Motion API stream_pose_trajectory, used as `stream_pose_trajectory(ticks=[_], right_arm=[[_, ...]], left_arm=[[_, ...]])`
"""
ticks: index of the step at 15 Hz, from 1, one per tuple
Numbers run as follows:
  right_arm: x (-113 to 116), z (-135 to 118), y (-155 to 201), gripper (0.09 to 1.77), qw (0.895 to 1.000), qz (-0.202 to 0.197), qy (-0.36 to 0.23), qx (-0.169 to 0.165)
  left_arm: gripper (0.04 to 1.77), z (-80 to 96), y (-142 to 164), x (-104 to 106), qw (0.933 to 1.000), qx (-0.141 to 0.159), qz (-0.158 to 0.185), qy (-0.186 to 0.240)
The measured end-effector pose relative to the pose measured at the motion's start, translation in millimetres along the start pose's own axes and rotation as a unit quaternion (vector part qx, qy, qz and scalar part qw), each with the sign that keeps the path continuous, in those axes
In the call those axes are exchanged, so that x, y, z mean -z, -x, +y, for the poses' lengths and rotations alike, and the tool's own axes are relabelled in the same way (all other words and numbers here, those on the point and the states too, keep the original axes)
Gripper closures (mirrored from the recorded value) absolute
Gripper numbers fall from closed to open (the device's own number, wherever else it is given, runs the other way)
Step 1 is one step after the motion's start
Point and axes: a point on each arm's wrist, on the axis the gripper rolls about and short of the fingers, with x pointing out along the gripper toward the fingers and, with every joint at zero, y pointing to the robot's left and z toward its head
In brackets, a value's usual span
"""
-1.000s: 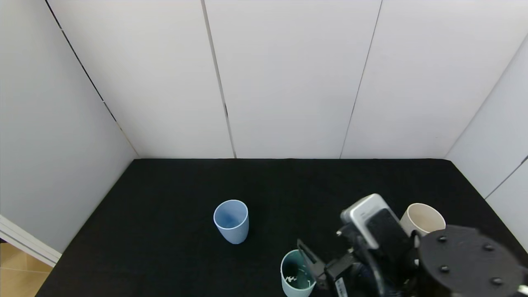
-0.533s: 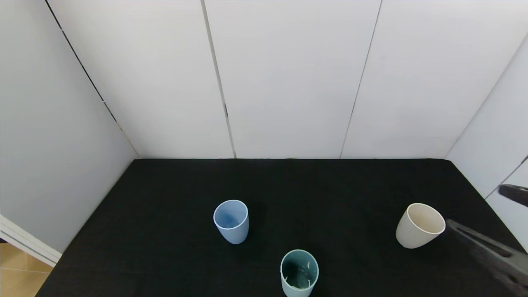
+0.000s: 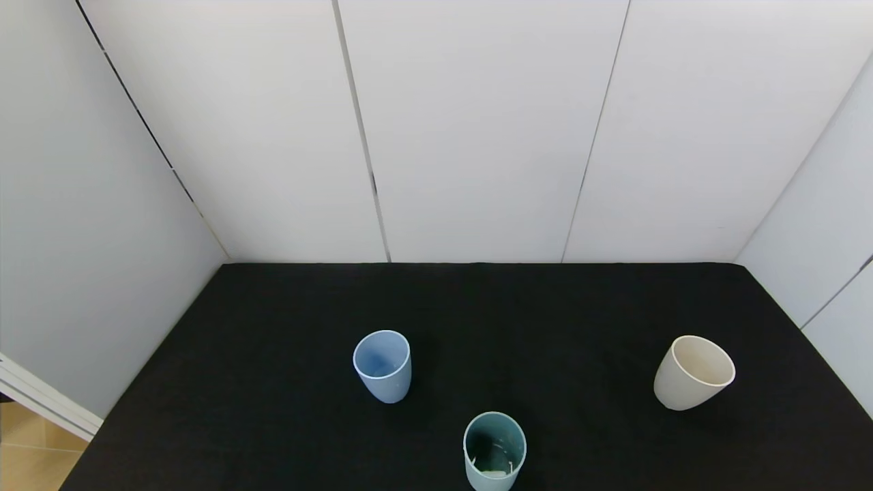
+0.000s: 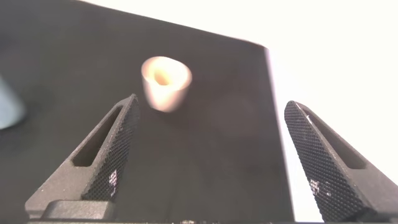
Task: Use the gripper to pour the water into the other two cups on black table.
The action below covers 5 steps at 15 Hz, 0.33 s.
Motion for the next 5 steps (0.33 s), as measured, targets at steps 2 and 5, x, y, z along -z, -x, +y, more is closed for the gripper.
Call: stream_pose_trajectory(ticks=[2,5], right_arm=[[7,3,7,0.16,1.000,-0.005,-0.012,0.013],[28,10,8,0.16,0.999,0.008,-0.016,0.047]], left_arm=[[0.09,0.0,0,0,1.0000,0.000,0.000,0.000],[0.09,0.0,0,0,1.0000,0.000,0.000,0.000]])
